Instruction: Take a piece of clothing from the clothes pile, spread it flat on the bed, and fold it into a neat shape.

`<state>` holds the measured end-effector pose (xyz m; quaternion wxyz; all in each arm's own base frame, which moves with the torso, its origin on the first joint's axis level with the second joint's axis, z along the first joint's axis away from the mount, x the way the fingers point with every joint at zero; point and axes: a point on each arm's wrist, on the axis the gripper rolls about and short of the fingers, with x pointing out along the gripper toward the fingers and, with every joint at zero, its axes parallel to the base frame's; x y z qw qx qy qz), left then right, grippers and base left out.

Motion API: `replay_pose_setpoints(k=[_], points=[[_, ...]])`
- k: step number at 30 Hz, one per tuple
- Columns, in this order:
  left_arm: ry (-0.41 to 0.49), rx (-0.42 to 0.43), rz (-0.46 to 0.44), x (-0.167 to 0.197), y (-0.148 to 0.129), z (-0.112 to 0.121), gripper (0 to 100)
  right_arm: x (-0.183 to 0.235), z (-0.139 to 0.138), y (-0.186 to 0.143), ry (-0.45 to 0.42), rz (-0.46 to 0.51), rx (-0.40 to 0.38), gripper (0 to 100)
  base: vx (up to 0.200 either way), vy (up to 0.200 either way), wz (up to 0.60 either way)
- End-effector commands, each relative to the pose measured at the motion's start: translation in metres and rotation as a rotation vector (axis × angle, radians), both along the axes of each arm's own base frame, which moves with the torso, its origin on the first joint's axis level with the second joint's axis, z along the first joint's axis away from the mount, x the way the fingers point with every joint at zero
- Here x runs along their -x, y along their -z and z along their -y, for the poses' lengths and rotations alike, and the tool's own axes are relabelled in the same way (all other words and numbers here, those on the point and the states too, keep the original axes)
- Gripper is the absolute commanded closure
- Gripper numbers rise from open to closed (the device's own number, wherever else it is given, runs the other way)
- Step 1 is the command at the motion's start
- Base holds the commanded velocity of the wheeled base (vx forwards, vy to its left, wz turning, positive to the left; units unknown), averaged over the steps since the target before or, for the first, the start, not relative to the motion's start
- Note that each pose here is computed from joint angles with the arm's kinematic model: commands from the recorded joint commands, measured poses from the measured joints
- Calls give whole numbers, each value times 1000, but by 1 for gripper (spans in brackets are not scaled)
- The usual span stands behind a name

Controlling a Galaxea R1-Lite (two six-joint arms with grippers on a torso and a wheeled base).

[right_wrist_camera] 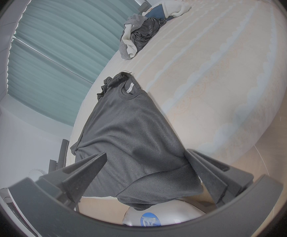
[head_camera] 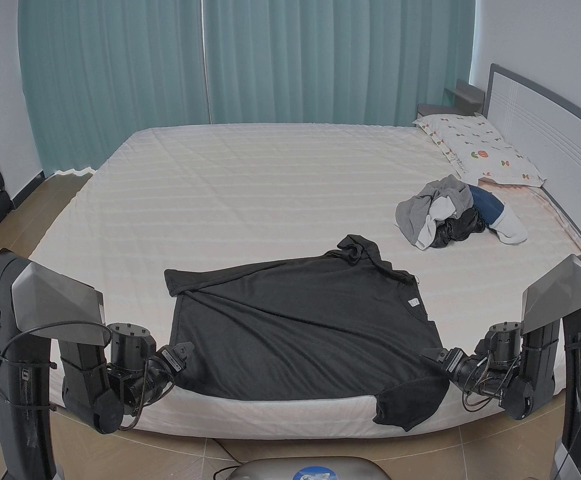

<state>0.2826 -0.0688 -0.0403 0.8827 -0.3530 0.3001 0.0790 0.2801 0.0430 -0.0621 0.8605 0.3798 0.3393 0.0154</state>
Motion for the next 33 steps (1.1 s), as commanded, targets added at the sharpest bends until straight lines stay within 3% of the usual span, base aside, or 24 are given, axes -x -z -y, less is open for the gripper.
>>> replay_pose_setpoints(k=[1,8,16,17,24,33], points=[[12,-11,-11,1,4,3,0,-1,0,-1,-1,11,-2,0,0,0,0],[15,-88,-41,2,19,8,0,-1,0,-1,-1,11,-2,0,0,0,0],[26,-114,-62,8,22,9,0,0,0,-1,-1,10,-1,0,0,0,0],[22,-129,-72,10,23,8,100,0,0,-1,-1,8,-1,0,0,0,0],[7,-140,-84,12,25,3,100,2,3,-5,4,10,-1,0,0,0,0],[-20,-141,-111,17,25,-5,100,11,8,6,-62,-15,108,0,0,0,0]])
